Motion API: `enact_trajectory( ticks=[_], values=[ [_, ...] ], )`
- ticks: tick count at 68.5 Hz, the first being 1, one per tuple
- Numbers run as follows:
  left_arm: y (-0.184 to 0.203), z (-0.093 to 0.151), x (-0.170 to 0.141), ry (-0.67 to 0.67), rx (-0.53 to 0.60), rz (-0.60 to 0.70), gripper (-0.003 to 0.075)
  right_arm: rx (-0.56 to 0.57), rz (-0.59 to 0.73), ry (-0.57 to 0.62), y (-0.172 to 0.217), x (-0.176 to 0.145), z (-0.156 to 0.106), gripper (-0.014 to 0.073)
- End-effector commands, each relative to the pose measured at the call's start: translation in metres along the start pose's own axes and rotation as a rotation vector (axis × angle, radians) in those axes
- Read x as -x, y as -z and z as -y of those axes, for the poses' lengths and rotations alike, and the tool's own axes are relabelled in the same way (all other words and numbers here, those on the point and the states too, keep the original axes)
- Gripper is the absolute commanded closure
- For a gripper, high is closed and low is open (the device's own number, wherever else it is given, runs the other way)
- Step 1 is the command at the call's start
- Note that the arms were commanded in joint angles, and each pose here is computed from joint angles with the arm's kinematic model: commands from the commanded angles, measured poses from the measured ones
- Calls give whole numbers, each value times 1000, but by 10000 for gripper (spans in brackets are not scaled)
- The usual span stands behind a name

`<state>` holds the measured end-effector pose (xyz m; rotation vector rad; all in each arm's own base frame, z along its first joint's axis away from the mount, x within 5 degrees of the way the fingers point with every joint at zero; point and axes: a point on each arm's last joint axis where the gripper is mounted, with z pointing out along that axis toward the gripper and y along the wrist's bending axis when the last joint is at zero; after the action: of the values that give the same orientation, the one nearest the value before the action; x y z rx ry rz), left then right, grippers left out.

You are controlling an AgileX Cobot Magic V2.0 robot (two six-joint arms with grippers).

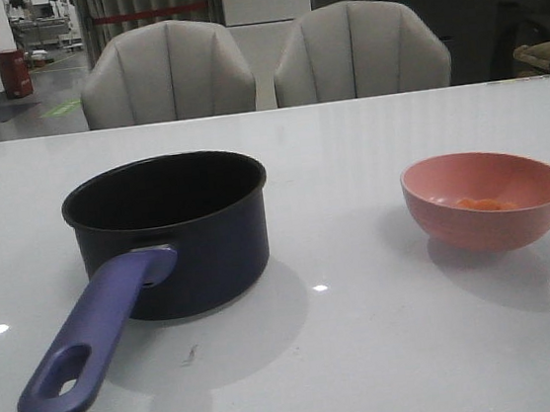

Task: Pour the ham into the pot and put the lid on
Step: 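Move the right gripper to the pink bowl rim and grasp it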

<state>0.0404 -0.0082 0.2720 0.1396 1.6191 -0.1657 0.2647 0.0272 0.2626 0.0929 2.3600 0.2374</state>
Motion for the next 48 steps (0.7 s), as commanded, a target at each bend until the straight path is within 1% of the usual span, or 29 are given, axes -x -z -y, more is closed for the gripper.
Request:
enact_trajectory(
  ticks=[1, 8, 18, 22, 25, 30, 40, 44, 48],
  values=[
    [2, 1, 15, 2, -9, 96, 83, -7, -4, -21, -12, 24, 3, 120],
    [2, 1, 15, 2, -9, 96, 83, -12, -88, -26, -37, 28, 5, 120],
    [2, 1, 15, 2, -9, 96, 83, -17, -140, -39, -66, 32, 7, 122],
    [2, 1, 15, 2, -9, 96, 83, -19, -166, -42, -78, 33, 8, 137],
    [2, 1, 15, 2, -9, 96, 83, -21, -185, -42, -85, 33, 9, 166],
    [2, 1, 15, 2, -9, 96, 83, -15, -205, -58, -95, 34, 8, 245],
    [2, 1, 15, 2, -9, 96, 83, -4, -217, -75, -101, 39, 7, 470],
    [2, 1, 15, 2, -9, 96, 83, 5, -212, -58, -98, 44, 4, 452],
    [2, 1, 15, 2, -9, 96, 83, 16, -196, -27, -93, 51, 1, 458]
  ],
)
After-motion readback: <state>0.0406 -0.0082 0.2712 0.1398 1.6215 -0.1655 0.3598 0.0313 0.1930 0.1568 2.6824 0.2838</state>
